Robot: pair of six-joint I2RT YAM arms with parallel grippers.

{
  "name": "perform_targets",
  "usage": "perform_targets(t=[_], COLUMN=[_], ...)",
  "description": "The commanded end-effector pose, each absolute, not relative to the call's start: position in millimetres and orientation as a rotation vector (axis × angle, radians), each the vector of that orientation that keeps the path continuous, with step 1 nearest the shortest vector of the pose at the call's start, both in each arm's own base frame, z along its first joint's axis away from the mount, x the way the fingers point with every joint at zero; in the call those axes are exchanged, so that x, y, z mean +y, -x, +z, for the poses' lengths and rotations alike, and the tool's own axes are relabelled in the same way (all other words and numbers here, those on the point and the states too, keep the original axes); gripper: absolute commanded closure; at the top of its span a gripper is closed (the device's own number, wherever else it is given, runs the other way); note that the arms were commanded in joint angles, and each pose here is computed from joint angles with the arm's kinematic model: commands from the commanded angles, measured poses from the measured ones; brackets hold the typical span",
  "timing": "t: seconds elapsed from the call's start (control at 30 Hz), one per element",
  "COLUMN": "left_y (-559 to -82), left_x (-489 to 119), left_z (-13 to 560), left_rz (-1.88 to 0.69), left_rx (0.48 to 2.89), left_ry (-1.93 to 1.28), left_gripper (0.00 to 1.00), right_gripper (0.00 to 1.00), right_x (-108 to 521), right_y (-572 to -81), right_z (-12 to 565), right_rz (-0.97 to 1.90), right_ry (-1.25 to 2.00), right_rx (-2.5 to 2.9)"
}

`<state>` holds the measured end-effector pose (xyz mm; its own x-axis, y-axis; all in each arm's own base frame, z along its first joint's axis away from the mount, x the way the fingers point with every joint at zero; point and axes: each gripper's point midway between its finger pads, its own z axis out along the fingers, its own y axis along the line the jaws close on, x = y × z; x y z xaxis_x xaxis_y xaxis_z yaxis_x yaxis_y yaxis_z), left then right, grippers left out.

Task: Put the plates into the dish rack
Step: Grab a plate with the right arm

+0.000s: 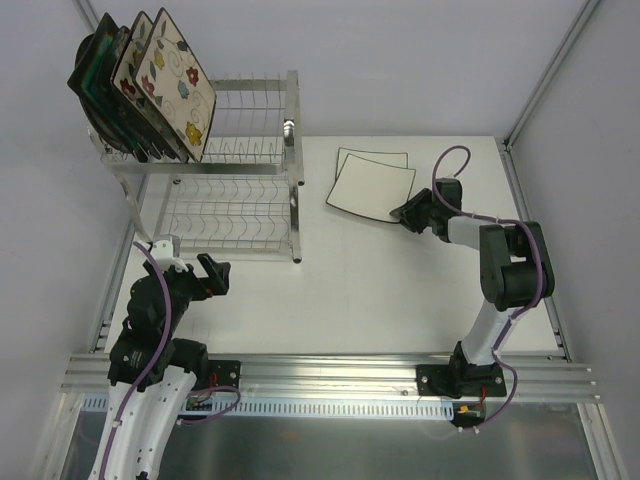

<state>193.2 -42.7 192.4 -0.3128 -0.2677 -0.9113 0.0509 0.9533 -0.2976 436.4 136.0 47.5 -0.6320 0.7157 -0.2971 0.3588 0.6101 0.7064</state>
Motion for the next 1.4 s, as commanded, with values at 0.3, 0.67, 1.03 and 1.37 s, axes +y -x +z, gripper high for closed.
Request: perform_targets(t=[0.3,0.67,1.03,1.37], left_y=[-196,-196,-196,-196], left_x=[-45,-46,-46,-46], left_z=[197,197,196,196], left_rz=[-0.336,-0.338,-0.339,-0.339], left_rx=[1.845,1.849,1.850,1.850], left_ry=[0.150,0.148,0.147,0.147], left_gripper=[0.01,0.01,0.01,0.01], right_gripper=[0.91,0.88,0.62,0.47], right_x=[123,124,132,131], right_y=[-427,-400,-394,-413], right_z=[73,68,62,62], right_rz=[0.805,0.817,0.850,0.910], right_ry=[-0.868,-0.985,-0.943,-0.835], right_rx=[2.189,2.196,2.219,2.182])
